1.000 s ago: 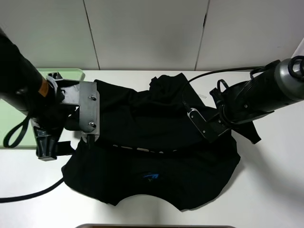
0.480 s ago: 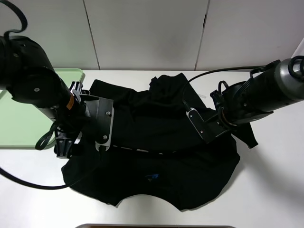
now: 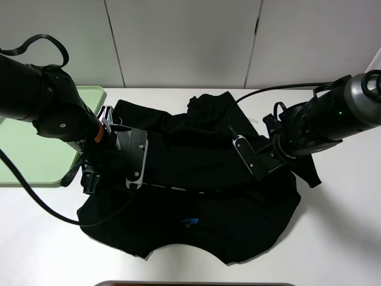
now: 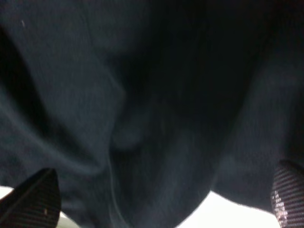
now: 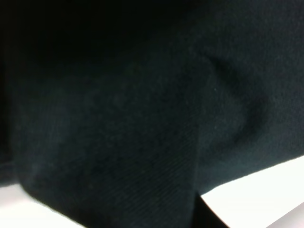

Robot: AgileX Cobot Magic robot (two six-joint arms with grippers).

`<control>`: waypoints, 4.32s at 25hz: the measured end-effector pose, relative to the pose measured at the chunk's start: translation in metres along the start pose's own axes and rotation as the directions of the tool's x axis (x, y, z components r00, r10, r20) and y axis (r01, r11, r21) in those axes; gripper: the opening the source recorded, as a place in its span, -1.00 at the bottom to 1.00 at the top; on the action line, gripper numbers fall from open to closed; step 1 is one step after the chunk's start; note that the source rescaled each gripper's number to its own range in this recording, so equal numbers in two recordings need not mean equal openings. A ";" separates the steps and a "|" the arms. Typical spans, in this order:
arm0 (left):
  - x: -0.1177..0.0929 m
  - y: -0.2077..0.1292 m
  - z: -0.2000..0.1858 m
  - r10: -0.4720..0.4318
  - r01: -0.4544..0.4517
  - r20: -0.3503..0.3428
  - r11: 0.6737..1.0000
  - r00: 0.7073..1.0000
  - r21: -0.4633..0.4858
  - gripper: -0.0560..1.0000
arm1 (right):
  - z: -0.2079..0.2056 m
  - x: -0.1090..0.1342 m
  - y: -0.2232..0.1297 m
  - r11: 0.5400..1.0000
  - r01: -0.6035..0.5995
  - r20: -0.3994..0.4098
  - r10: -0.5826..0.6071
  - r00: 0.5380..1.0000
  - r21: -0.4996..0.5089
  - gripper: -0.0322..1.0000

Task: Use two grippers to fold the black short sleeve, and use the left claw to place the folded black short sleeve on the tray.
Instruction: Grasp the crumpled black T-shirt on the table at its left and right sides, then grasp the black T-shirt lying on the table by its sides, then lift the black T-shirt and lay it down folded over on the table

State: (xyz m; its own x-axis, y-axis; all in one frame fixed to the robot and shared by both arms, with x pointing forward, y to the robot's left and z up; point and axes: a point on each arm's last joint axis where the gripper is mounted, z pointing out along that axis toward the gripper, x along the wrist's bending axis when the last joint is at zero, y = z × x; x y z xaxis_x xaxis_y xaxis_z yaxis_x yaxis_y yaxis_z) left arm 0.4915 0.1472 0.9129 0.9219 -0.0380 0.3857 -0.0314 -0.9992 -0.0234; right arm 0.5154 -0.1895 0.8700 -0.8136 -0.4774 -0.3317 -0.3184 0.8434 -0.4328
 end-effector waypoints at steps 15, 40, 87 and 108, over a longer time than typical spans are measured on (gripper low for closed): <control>-0.005 0.001 0.014 0.014 -0.014 0.039 1.000 0.999 0.023 -0.86 | 0.000 0.001 0.002 0.999 -0.032 -0.009 0.032 0.999 -0.025 -0.94; 0.003 -0.021 -0.060 -0.308 0.310 -0.047 0.950 0.950 0.032 -0.89 | -0.059 -0.011 -0.038 0.881 -0.462 0.160 0.443 0.882 0.103 -0.94; 0.020 -0.003 -0.160 -0.447 0.435 -0.300 0.894 0.843 -0.110 -0.89 | -0.167 -0.024 -0.107 0.574 -0.736 0.414 0.805 0.425 -0.360 -0.94; 0.056 -0.019 -0.106 -0.424 0.435 -0.346 0.899 0.837 -0.049 -0.89 | -0.069 -0.105 -0.105 0.436 -0.827 0.428 0.862 0.271 -0.355 -0.94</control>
State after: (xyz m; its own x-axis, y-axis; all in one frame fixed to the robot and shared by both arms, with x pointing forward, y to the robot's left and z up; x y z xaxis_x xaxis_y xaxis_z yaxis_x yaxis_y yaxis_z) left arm 0.5034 0.1630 1.0324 0.6513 0.3888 0.6517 0.3544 -0.9152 0.1918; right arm 0.6001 -0.2106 1.0080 -0.2870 0.4922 -0.8218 0.3606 0.8503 0.3833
